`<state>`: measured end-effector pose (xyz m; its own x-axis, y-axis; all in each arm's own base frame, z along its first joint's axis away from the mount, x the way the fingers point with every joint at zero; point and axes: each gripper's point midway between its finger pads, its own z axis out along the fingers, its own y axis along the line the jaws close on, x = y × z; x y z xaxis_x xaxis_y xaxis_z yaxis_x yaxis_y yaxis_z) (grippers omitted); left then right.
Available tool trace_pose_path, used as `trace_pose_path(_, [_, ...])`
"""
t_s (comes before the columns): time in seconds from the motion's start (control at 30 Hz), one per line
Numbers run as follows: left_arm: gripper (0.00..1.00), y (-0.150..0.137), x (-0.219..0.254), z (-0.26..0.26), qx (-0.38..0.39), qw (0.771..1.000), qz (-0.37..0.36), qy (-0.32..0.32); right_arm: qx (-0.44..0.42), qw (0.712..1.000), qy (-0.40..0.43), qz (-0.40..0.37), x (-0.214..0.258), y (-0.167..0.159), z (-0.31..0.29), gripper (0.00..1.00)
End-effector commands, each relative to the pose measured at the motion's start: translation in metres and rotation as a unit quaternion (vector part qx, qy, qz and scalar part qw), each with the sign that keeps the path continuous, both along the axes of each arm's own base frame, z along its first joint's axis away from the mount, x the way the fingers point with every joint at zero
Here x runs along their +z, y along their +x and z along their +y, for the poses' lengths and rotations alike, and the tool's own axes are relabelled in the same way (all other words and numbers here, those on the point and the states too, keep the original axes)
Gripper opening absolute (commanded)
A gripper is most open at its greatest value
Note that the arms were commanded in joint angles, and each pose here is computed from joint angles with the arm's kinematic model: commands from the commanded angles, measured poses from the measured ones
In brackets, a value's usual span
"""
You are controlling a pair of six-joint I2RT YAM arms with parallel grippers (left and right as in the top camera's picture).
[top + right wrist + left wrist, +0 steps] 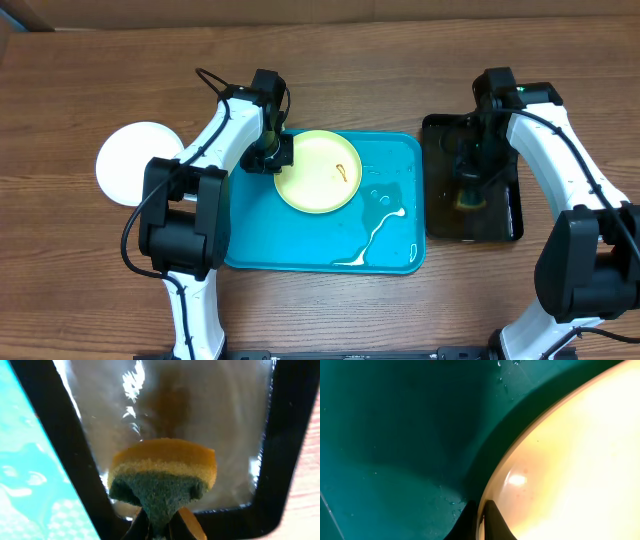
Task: Clean dirty plates on tray and stack at the side
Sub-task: 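Grasp the sponge and wet it in the black tray with the right gripper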
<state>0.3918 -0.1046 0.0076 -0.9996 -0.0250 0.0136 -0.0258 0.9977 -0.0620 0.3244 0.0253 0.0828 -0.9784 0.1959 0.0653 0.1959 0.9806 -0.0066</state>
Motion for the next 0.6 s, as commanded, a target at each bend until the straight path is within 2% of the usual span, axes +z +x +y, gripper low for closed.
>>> trace_pose_path(0.0, [0.04, -0.012, -0.023, 0.005, 0.005, 1.0, 0.027, 0.016, -0.009, 1.0, -0.026, -0.008, 0.01, 0.0, -0.011, 0.04])
trace_pose_path(0.23, [0.04, -0.011, -0.023, 0.005, 0.004, 1.0, 0.026, 0.016, -0.018, 0.998, -0.058, -0.004, 0.019, -0.002, -0.022, 0.04])
trace_pose_path(0.57, [0.04, -0.012, -0.023, 0.005, 0.004, 1.0, 0.026, 0.016, -0.047, 0.997, -0.06, -0.009, 0.031, 0.0, -0.021, 0.04])
